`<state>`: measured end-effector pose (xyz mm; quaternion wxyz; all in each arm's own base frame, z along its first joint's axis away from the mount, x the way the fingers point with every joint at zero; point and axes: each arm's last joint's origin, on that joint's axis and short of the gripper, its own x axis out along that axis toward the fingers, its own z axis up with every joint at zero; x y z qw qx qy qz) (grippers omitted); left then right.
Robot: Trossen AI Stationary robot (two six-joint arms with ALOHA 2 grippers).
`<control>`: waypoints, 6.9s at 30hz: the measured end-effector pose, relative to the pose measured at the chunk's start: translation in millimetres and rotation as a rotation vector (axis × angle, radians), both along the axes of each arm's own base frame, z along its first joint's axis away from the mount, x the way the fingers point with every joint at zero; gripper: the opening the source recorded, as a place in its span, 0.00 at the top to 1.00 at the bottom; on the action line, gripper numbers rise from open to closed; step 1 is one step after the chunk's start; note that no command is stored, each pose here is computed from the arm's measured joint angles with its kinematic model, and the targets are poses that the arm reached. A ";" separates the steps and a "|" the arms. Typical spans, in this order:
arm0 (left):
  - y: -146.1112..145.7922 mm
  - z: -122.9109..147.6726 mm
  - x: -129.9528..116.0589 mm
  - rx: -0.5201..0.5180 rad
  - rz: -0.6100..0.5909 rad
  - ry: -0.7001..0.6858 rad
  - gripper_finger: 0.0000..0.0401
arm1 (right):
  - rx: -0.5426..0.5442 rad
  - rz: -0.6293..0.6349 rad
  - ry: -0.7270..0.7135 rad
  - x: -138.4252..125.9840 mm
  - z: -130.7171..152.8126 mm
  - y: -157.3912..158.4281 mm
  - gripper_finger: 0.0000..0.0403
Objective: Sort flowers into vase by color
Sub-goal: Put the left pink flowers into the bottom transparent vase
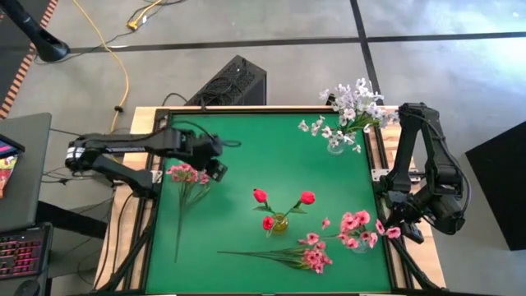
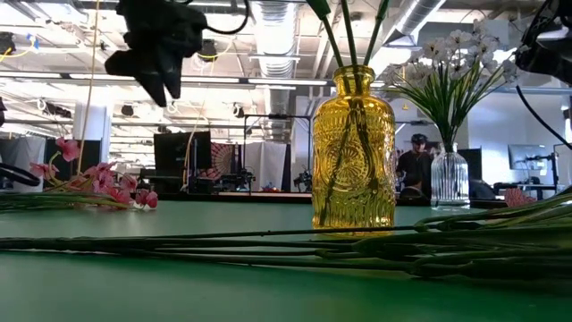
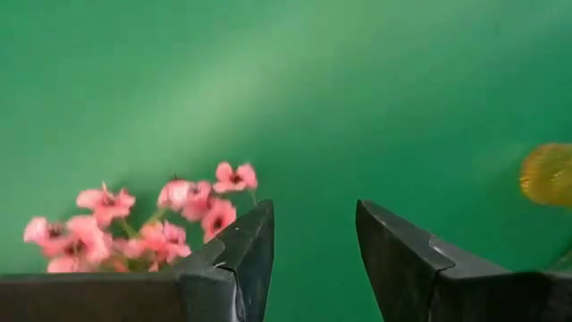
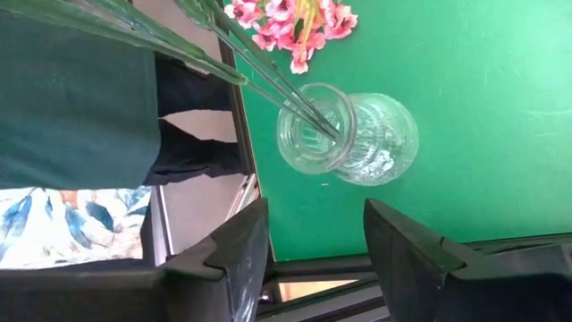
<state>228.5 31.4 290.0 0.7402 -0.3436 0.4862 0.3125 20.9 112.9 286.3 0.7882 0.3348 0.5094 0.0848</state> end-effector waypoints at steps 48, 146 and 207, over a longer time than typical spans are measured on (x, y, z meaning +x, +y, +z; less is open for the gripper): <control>-88.5 -157.5 -27.4 -0.258 -0.142 0.662 0.90 | -0.001 0.006 -0.005 0.1 0.1 0.4 0.48; -88.2 6.0 334.3 0.657 -0.773 -1.365 0.98 | -0.167 -0.169 0.191 11.1 -8.1 -41.8 0.63; -51.2 29.5 326.3 0.702 -0.734 -1.234 0.98 | -0.623 -0.112 -0.703 22.9 66.1 -61.7 0.43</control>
